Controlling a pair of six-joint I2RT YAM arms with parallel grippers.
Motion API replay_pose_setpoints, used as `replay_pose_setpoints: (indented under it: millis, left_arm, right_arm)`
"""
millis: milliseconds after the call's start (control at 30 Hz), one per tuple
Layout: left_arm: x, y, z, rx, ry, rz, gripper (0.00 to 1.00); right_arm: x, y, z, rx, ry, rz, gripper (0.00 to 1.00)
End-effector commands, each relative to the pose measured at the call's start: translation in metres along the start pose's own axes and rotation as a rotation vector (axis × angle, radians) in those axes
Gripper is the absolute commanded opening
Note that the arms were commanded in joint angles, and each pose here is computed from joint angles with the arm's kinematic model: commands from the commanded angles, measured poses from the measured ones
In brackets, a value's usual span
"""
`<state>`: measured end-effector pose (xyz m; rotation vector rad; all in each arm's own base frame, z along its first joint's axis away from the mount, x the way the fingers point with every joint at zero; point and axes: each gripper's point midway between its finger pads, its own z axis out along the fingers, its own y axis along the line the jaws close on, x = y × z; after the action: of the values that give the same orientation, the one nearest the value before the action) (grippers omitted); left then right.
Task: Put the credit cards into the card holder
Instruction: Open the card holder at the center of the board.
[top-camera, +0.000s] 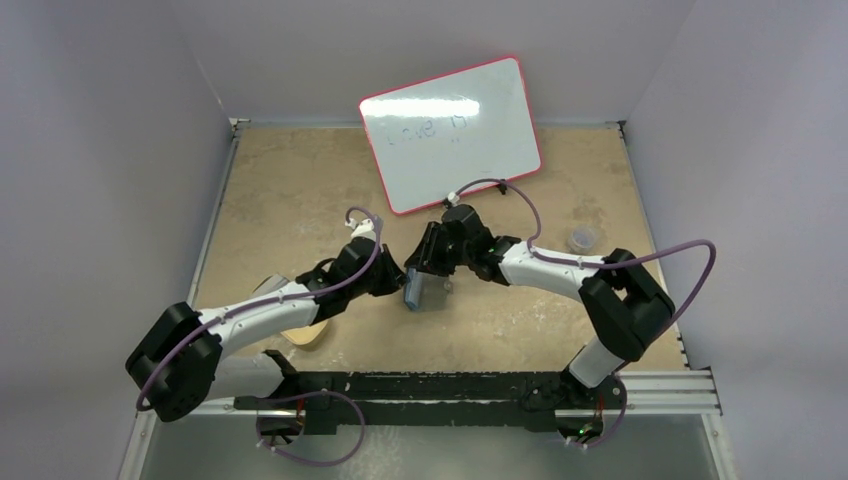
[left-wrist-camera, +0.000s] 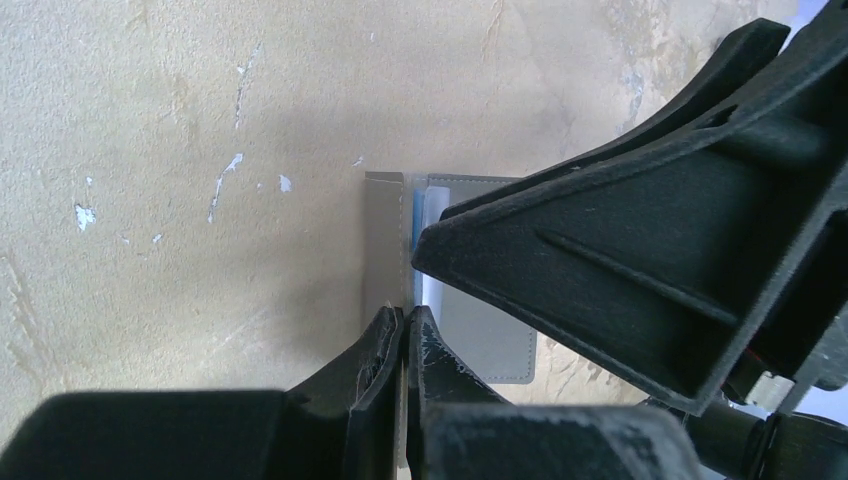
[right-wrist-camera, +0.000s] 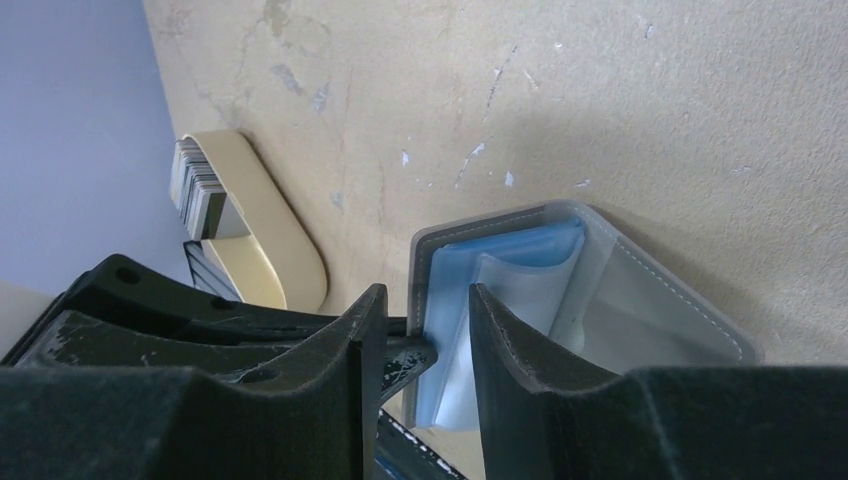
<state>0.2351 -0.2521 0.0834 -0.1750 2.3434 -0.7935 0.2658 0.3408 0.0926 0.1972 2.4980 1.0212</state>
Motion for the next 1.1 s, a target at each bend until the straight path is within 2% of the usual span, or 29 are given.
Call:
replay_pose_setpoints:
  millis: [0,400,1067]
  left_arm:
    - [-0.020,-0.020,-0.001,0.046,-0.062,0.014,0.00]
    - [-0.021,-0.017,-0.002,0.030,-0.069,0.016,0.00]
    - [-0.019,-0.016,-0.002,0.033,-0.065,0.017,0.00]
  right_arm:
    - [-0.006,0.008,0.001,-0.021,-0.026,0.008,0.37]
    - [-0.003,-0.005,-0.002,0.021,-0.036,-0.006,0.35]
    - [0.011,-0.027,0.015,0.074,0.018,-0.015,0.35]
